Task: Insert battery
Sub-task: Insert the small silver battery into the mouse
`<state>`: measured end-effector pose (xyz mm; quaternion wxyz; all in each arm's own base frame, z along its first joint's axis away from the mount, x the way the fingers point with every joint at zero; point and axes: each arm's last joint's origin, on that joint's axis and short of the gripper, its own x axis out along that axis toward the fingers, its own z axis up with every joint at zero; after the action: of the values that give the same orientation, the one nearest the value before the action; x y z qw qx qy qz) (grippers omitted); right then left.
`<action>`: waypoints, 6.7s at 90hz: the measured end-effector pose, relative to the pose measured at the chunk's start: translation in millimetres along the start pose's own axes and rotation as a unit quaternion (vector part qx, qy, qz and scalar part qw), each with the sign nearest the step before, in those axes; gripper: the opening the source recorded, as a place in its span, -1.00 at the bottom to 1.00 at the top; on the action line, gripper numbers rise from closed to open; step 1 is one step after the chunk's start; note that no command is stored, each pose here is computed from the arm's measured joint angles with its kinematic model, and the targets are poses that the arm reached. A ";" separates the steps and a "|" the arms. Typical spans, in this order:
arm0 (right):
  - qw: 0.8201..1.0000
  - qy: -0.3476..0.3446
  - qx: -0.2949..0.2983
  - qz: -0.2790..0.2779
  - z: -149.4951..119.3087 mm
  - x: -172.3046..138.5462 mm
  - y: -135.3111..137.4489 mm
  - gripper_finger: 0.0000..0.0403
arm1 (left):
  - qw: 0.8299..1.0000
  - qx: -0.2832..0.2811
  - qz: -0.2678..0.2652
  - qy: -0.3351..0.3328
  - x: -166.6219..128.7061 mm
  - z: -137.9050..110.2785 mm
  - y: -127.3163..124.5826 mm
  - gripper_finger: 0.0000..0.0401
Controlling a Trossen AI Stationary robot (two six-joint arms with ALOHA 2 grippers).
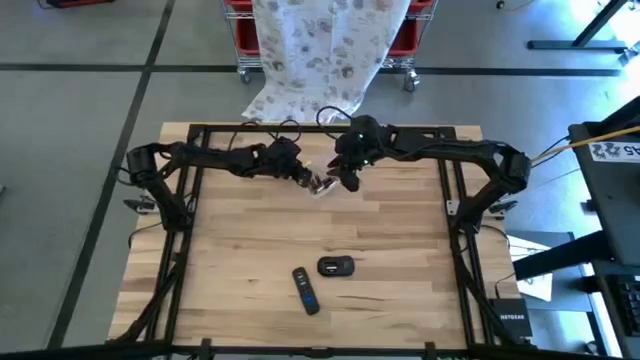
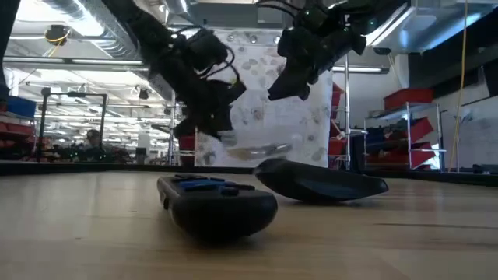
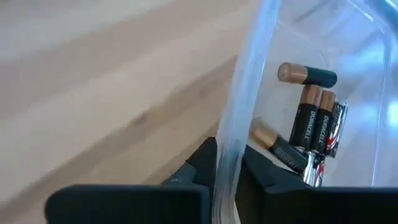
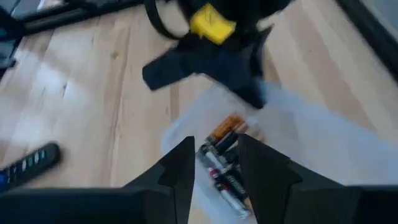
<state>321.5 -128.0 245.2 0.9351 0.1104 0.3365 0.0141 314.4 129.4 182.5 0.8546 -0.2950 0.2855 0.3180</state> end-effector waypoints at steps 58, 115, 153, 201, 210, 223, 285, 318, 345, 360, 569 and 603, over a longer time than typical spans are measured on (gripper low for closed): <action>0.967 0.056 -0.247 0.017 -20.2 45.2 1.0 -0.46 | 0.950 0.224 0.219 -0.021 -30.2 12.8 -41.2 -0.96; 0.954 0.093 -0.277 -0.068 -36.8 89.8 -2.8 0.21 | 0.927 0.286 0.244 -0.013 -35.6 7.3 -49.5 -0.96; 0.953 0.075 -0.288 -0.051 -30.9 95.1 3.8 0.22 | 0.938 0.257 0.231 -0.027 -36.0 5.4 -54.9 -0.96; 0.952 0.084 -0.292 -0.019 -37.2 105.0 17.2 0.22 | 0.947 0.245 0.208 -0.027 -34.8 4.9 -57.3 -0.96; 0.953 0.091 -0.288 -0.009 -38.9 104.7 17.7 0.22 | 0.948 0.242 0.206 -0.028 -34.7 5.0 -57.4 -0.96; 0.956 0.098 -0.275 0.005 -41.9 105.2 18.3 0.14 | 0.951 0.231 0.202 -0.035 -34.5 6.2 -58.4 -0.96; 0.969 0.063 -0.235 -0.031 -33.1 103.3 17.9 -0.08 | 0.952 0.214 0.217 -0.038 -36.1 8.3 -54.8 -0.96; 0.970 0.054 -0.236 -0.031 -31.1 102.9 18.0 0.02 | 0.958 0.182 0.219 -0.030 -34.7 11.9 -47.2 -0.96; 0.969 0.047 -0.240 -0.031 -29.5 102.7 18.3 0.02 | 0.959 0.172 0.226 -0.022 -34.3 12.9 -42.2 -0.96; 0.969 0.038 -0.242 -0.031 -27.6 102.6 18.6 0.02 | 0.958 0.170 0.232 -0.019 -34.6 12.1 -41.2 -0.96; 0.981 0.023 -0.158 -0.109 -14.5 84.2 19.3 -0.27 | 0.971 0.127 0.201 -0.014 -29.8 14.4 -39.5 -0.96; 0.978 0.030 -0.199 -0.060 -19.3 91.6 18.3 0.25 | 0.960 0.204 0.192 -0.027 -32.9 8.9 -55.4 -0.96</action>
<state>381.0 -97.1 177.3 0.9268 -0.0990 0.3613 0.0277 335.6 88.6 228.5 0.8270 -0.0455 0.3725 0.4186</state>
